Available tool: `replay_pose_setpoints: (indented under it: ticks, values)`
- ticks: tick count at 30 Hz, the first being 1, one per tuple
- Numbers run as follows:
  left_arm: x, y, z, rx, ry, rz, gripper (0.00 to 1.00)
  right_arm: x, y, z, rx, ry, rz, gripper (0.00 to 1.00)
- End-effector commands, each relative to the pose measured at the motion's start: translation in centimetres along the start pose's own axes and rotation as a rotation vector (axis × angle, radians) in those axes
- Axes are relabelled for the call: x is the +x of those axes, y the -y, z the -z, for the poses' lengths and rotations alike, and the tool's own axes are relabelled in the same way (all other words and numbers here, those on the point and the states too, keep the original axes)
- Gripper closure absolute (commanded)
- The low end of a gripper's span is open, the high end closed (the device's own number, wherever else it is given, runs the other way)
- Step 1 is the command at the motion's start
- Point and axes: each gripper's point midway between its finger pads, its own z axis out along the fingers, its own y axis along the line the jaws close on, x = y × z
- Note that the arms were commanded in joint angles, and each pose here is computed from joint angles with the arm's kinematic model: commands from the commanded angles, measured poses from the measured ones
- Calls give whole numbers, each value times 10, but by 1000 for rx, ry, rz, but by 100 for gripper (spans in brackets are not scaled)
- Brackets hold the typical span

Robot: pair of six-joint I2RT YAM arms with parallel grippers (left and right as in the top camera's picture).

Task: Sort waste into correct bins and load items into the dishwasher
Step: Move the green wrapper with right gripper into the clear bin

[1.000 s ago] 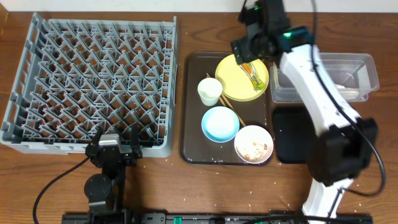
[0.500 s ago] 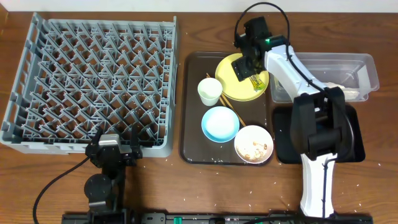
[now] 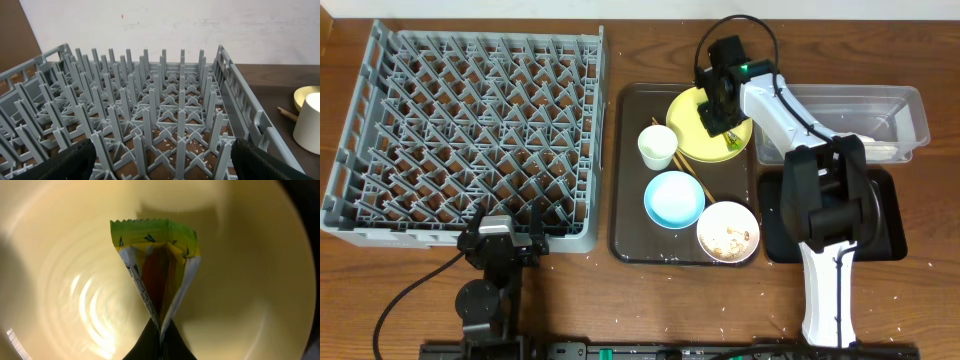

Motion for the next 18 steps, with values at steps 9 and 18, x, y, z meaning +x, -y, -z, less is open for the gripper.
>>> replay_pose_setpoints:
  ticks: [9,18]
  values:
    - [16,0,-2,4,-38,-10,13,-39,74,208,137,433,-558,98]
    - [16,0,-2,4,-38,-10,13,72,167,181,266,246,-1543,96]
